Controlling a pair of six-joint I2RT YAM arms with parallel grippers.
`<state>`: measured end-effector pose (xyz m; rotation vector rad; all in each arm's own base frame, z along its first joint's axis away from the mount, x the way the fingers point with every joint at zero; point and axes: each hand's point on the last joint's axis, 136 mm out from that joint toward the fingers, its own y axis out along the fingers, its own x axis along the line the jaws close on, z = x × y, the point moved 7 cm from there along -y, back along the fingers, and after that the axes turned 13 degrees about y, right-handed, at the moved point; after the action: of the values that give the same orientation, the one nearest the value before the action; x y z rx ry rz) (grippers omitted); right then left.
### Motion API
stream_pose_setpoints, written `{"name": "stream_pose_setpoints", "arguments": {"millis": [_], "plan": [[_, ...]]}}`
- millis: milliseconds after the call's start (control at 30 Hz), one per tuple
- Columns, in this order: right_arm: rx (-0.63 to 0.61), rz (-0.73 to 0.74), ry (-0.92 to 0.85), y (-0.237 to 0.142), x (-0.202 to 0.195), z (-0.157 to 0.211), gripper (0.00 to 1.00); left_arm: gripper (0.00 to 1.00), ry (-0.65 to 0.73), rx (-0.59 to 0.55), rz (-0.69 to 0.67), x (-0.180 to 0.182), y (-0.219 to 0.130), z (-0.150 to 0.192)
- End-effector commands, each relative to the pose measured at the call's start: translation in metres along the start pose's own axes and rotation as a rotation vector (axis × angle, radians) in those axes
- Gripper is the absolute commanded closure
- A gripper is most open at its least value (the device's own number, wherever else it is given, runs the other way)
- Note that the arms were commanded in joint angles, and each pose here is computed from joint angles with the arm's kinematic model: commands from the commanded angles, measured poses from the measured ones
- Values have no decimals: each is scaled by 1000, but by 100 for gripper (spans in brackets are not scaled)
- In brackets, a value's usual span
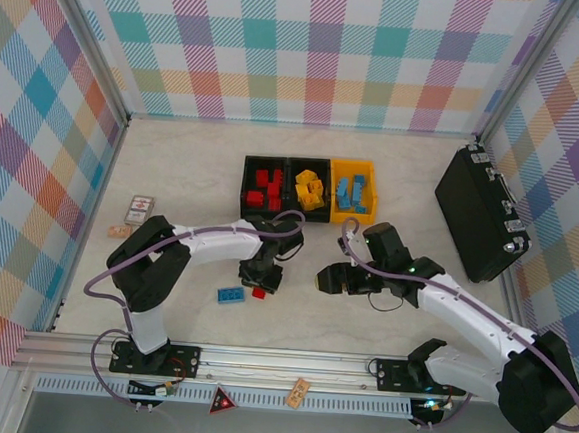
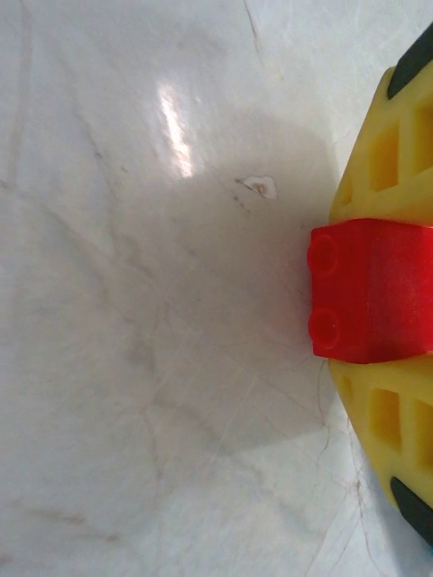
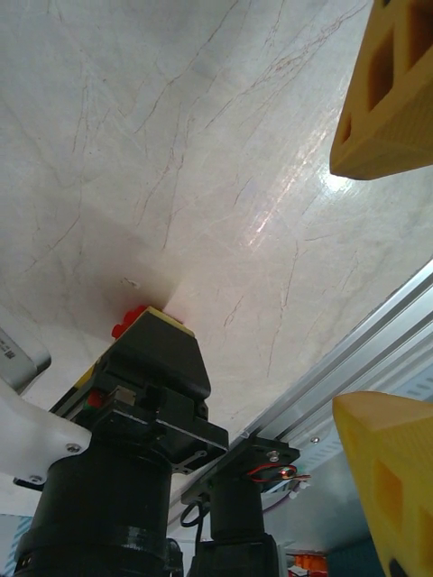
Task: Sort the legos into containers by color
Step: Pick up the lego from the middle-left of the table, then place the lego in the container.
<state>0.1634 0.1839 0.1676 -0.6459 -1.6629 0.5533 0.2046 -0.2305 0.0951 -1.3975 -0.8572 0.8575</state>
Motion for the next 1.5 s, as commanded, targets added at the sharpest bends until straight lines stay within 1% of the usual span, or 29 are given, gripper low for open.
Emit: {"name": "stream_pose_setpoints", "arguments": {"millis": [0, 267, 333, 467, 700, 933, 1133, 1233, 1333, 1467], "plan": [[-50, -23, -15, -4, 8, -6, 36, 78, -11, -116, -1, 6, -33, -17], [-152, -21, -15, -7, 21, -29, 36, 78, -52, -260, 0, 32, -77, -52], [-175, -17, -10, -6, 24, -36, 36, 78, -67, -282, 7, 39, -85, -61], [-212, -7, -6, -5, 29, -48, 36, 78, -84, -321, -30, 58, -99, -79], [-255, 4, 4, 0, 40, -71, 36, 78, -160, -405, -49, 92, -116, -114], [-252, 5, -1, 12, 50, -94, 36, 78, -212, -456, -86, 116, -118, -151], [-234, 3, 10, 19, 50, -99, 36, 78, -218, -450, -123, 128, -103, -184], [-237, 15, 12, 19, 49, -98, 36, 77, -215, -426, -133, 130, -93, -197], [-240, 24, 13, 17, 47, -96, 36, 77, -211, -407, -129, 130, -84, -205], [-248, 31, 15, 16, 45, -94, 36, 76, -218, -394, -159, 132, -77, -208]]}}
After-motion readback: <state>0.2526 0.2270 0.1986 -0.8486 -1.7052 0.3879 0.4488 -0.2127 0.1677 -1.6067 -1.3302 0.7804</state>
